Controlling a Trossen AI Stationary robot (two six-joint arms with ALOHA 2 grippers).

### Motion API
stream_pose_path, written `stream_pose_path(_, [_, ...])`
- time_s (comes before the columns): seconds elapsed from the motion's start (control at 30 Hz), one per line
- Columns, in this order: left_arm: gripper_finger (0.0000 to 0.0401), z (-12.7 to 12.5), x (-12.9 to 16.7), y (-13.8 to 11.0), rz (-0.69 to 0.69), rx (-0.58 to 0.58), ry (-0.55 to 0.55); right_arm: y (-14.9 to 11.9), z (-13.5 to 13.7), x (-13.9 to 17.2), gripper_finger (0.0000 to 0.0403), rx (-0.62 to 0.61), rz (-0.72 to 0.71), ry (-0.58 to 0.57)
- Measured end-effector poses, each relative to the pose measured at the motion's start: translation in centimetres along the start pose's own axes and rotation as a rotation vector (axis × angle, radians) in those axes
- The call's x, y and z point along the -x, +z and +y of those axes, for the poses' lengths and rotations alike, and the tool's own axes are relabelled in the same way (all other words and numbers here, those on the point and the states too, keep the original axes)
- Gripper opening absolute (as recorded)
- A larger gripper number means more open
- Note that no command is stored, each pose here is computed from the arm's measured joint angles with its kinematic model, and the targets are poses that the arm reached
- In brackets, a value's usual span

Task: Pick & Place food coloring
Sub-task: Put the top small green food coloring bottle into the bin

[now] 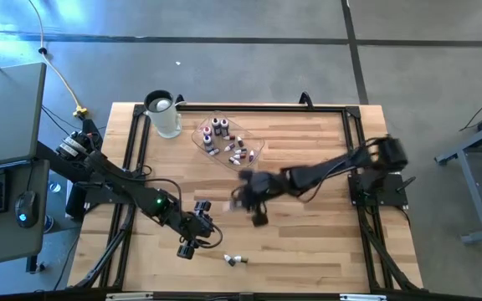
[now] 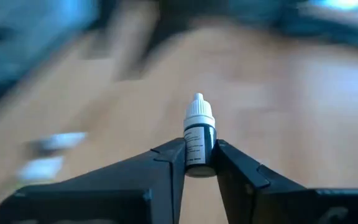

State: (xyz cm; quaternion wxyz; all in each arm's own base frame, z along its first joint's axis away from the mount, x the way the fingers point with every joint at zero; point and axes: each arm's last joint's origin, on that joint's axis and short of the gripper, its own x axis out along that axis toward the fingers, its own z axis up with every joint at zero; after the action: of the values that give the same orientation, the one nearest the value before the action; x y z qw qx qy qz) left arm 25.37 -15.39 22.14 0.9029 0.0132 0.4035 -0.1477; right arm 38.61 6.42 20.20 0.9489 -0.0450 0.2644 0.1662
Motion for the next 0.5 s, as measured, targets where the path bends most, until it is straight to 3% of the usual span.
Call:
stream_pose_path(0.1, [0.0192, 0.0, 0.0, 0.0, 0.000, -0.004, 0.000, 1.6, -2.1, 3.3, 0.0074, 0.022, 0.015, -0.307])
stream_pose_path(0.2, [0.0192, 0.0, 0.0, 0.0, -0.007, -0.033, 0.015, 2.2, -4.6, 5.7, 0.0075, 0.004, 0.014, -0.504])
stream_pose_path(0.3, [0.0192, 0.1, 0.0, 0.1, -0.023, -0.051, 0.043, 1.9, -7.5, 7.0, 0.0075, -0.041, 0.015, -0.585])
stream_pose_path(0.5, [0.0192, 0.2, 0.0, 0.2, -0.031, -0.050, 0.073, -1.2, -13.0, 7.9, 0.0075, -0.141, 0.120, -0.632])
